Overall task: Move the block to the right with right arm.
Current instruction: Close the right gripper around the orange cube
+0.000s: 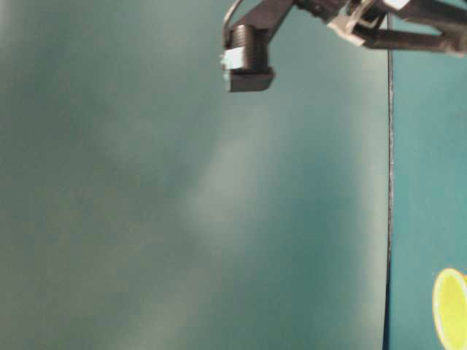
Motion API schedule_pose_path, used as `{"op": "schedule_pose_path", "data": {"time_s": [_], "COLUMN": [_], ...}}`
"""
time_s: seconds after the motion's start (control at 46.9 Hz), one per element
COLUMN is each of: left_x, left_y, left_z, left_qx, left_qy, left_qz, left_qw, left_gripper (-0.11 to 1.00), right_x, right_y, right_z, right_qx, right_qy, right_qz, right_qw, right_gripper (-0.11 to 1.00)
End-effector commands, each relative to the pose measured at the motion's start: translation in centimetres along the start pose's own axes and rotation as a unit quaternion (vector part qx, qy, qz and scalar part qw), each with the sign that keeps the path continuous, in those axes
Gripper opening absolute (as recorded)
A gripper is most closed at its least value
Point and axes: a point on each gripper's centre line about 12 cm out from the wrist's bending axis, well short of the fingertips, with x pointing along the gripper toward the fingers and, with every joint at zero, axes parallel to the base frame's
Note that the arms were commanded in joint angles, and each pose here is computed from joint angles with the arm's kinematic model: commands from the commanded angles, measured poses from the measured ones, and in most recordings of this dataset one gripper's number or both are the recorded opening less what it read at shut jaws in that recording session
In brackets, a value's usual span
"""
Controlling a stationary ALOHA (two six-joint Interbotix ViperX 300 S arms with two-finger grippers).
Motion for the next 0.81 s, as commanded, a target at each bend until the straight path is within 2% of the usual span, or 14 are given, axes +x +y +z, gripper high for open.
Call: {"op": "schedule_pose_path", "data": {"time_s": [0.0, 0.363, 0.491, 0.619, 0.789], "left_x": [0.26, 0.26, 0.26, 0.26, 0.26], "left_y": [-0.02, -0.02, 0.01, -0.02, -0.02], "left_z": [1.04, 1.04, 0.98, 0.98, 0.96], "left_qx": [0.002, 0.002, 0.002, 0.002, 0.002], "left_qy": [-0.014, -0.014, -0.012, -0.012, -0.011], "left_qz": [-0.001, -0.001, 0.000, -0.001, -0.001], "left_qw": [0.9999, 0.9999, 0.9999, 0.9999, 0.9999], "left_gripper": [0.00, 0.00, 0.00, 0.00, 0.00], "right_x": [-0.09, 0.42, 0.42, 0.42, -0.01], "right_y": [0.10, 0.09, -0.06, -0.11, -0.10], "right_z": [0.18, -0.40, -0.40, -0.40, -0.08], "right_qx": [-0.001, 0.000, 0.003, 0.004, 0.010], "right_qy": [-0.005, 0.006, 0.006, 0.006, 0.005], "right_qz": [0.001, 0.001, -0.001, -0.001, -0.001], "right_qw": [1.0000, 1.0000, 1.0000, 1.0000, 0.9999], "right_gripper": [0.62, 0.60, 0.54, 0.41, 0.40]}}
